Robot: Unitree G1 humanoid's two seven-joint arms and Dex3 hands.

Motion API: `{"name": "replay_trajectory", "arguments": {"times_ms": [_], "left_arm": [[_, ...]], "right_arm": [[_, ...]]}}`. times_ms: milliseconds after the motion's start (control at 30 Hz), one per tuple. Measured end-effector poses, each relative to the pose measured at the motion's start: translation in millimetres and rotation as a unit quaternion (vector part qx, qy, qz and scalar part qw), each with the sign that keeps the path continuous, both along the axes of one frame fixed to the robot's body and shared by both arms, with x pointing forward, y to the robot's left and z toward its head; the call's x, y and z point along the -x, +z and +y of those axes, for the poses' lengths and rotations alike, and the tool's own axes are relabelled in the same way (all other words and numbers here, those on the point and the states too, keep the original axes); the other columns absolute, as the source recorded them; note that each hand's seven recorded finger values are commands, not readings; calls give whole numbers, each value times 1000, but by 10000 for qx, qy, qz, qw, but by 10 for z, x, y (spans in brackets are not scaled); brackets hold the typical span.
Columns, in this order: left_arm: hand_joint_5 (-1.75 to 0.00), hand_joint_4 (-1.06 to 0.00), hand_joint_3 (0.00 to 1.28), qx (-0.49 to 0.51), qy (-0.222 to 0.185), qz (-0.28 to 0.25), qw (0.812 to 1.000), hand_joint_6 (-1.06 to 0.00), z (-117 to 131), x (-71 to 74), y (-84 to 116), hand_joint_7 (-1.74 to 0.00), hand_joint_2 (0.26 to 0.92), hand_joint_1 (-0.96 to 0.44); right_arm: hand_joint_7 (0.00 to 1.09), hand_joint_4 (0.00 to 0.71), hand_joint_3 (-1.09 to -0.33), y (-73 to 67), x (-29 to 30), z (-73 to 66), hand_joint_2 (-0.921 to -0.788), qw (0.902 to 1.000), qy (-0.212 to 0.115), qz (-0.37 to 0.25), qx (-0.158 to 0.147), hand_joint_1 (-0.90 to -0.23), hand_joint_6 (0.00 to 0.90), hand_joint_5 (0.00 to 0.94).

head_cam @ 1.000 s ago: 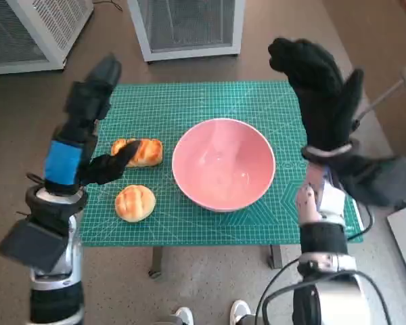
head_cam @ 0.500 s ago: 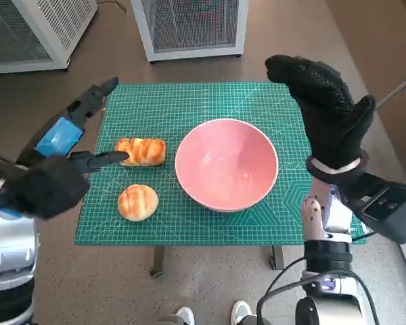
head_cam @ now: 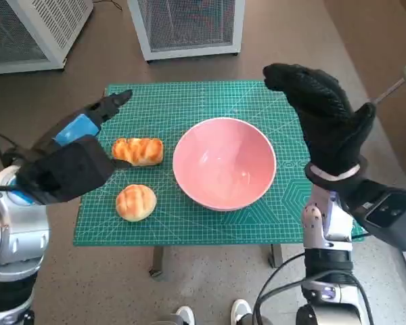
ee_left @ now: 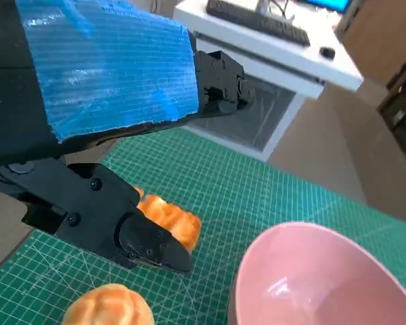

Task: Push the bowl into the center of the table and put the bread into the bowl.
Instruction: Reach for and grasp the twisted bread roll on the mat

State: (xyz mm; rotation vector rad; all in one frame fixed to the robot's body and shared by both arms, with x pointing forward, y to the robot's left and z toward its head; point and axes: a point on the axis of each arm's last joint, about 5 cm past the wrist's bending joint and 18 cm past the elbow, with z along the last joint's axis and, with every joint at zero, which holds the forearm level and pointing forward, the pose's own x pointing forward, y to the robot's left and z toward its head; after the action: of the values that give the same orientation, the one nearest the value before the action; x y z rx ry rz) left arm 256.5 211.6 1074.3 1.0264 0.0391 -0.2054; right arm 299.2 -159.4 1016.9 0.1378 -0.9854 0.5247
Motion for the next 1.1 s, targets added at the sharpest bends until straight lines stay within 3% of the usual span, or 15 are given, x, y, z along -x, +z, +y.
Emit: {"name": "replay_trajectory", "arguments": {"times_ms": [600, 1100], "left_arm": [[-5, -64, 18, -677, 296, 765, 9943, -229, -135, -381, -224, -24, 745, -13], [-14, -104, 29, -1068, 509, 1579, 9803, -284, -195, -743, -583, -34, 767, -1]], "right_arm": [[681, 368, -493, -61, 16, 13, -921, 9998, 57, 207, -39, -536, 67, 22], [672, 368, -482, -92, 45, 6, -921, 9996, 75, 276, -31, -557, 54, 18]]}}
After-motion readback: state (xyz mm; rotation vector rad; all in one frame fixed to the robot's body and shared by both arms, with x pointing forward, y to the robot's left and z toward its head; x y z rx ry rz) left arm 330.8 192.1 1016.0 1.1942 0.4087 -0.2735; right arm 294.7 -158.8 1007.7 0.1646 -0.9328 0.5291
